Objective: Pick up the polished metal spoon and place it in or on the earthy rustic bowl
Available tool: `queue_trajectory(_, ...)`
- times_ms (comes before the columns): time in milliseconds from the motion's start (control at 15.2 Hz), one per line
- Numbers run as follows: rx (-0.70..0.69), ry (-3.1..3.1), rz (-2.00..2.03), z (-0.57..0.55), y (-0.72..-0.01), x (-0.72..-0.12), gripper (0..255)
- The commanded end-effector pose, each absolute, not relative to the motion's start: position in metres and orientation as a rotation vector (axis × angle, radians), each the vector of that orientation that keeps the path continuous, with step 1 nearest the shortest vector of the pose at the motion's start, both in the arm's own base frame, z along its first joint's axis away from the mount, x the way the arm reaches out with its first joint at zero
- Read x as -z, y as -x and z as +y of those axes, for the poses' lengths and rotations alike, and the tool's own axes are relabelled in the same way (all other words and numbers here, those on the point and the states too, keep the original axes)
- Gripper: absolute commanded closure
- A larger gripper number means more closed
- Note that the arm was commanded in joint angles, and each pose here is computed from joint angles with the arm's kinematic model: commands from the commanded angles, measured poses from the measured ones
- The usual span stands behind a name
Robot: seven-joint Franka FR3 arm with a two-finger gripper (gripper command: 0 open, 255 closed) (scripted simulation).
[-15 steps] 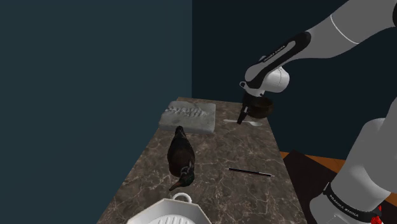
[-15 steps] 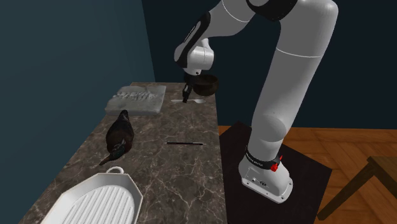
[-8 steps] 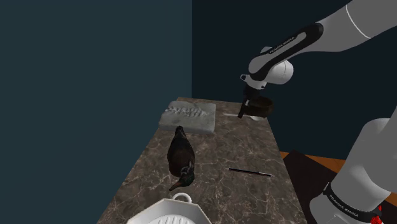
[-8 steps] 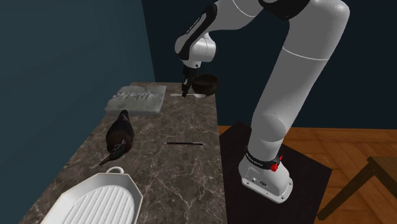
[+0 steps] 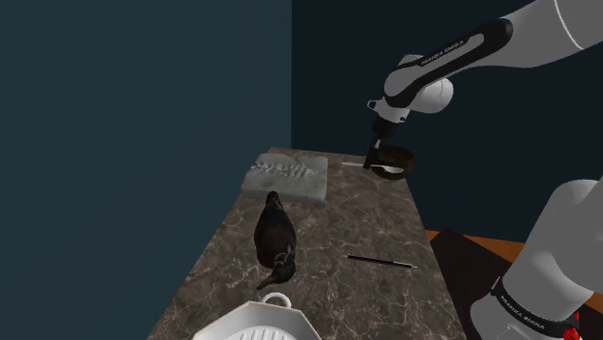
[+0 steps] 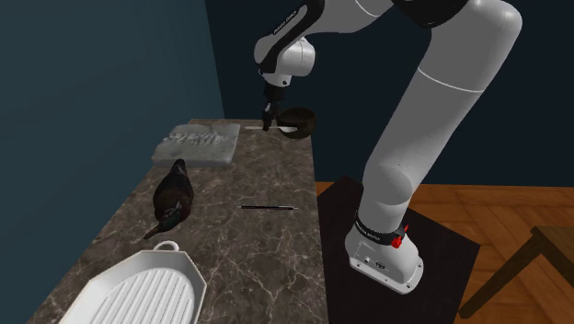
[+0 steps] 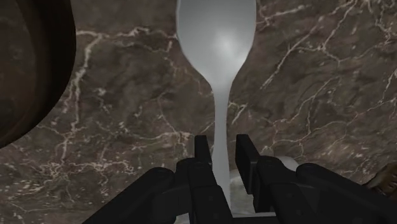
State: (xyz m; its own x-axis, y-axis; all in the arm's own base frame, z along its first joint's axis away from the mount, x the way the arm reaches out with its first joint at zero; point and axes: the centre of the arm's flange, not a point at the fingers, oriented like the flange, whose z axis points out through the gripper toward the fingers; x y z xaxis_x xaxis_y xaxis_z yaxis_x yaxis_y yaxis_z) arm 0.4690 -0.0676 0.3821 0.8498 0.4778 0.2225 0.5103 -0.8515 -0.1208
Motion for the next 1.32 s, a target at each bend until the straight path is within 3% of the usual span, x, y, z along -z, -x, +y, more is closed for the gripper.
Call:
queue_trajectory(0,0.275,2.851,-0.768,-0.069,-0.469,-0.393,255)
queue_trajectory(726,0.275,2.851,-0.768,-0.069,-0.469,-0.449,255)
queue_trajectory(1254,0.275,2.851,-0.768,-0.172,-0.488,-0.457,255)
